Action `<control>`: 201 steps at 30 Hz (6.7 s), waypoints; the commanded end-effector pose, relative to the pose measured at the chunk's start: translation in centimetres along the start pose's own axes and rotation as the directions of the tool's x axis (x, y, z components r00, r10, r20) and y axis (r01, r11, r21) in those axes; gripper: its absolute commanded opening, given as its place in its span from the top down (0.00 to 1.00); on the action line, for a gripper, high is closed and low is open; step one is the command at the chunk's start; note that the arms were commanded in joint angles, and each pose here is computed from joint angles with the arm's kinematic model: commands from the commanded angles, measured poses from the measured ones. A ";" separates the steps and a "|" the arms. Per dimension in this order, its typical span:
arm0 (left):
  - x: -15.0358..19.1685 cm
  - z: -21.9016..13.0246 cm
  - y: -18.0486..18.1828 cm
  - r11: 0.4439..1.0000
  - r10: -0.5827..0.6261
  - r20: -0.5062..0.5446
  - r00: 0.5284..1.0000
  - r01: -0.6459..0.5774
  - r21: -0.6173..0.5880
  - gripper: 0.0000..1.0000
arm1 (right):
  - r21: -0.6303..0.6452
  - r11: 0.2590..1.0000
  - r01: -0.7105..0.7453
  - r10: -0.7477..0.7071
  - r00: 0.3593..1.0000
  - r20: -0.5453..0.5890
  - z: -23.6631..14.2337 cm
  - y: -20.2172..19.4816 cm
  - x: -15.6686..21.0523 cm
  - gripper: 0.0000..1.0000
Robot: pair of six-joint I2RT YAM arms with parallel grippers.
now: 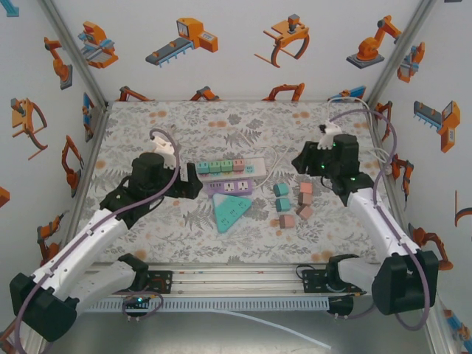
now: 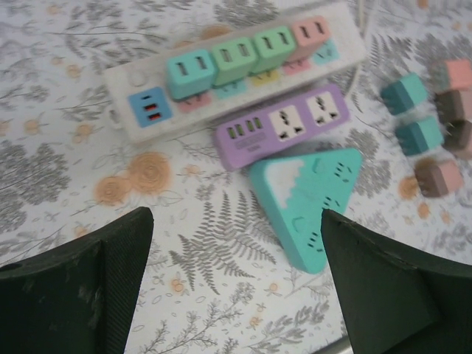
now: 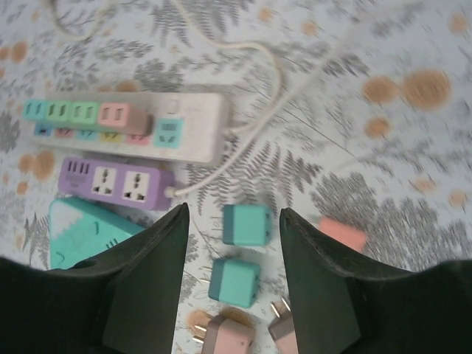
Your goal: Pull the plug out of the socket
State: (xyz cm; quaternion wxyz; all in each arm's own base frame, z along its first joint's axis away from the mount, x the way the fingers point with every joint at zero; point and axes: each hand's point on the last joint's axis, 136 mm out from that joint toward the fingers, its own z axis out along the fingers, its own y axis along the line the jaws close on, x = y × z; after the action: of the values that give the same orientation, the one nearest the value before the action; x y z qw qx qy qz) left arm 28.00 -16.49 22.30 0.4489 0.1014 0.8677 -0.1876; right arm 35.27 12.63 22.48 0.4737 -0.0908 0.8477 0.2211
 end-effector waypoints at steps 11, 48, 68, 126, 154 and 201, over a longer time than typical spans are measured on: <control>-2.1 4.3 8.3 0.967 -0.193 -0.020 0.981 0.187 -0.171 0.13 | -0.393 0.406 0.825 -0.812 0.523 0.258 5.3 14.6 1.2 0.43; 5.1 17.2 10.6 0.935 -0.353 -0.382 0.854 0.323 -0.144 0.46 | -0.736 0.247 0.630 -0.826 0.534 0.181 17.3 15.8 9.1 0.65; 11.3 16.3 10.9 0.938 -0.343 -0.535 0.772 0.250 -0.241 0.51 | -0.742 0.274 0.612 -0.808 0.565 0.168 16.9 17.0 7.3 0.78; 1.4 11.3 8.0 0.959 -0.257 -0.371 0.893 0.186 -0.216 0.40 | -0.472 0.758 0.450 -0.491 0.870 0.041 8.0 16.6 -1.8 0.93; 4.2 -10.7 -16.9 0.498 0.403 0.259 0.878 -0.448 0.743 0.33 | 0.156 0.651 -0.743 0.736 0.668 0.113 -7.9 -4.4 13.9 0.92; 5.4 -7.0 -17.1 0.531 0.523 0.194 0.830 -0.496 0.687 0.03 | 0.436 0.582 -0.687 0.735 0.673 0.080 -7.4 -8.6 22.6 0.52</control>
State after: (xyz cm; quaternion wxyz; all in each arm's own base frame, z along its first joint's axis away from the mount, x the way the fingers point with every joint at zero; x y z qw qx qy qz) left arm 13.73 -28.91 24.28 0.3752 0.5121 0.6784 -0.3697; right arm 21.22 4.02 4.58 0.3079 0.3490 0.8540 0.2327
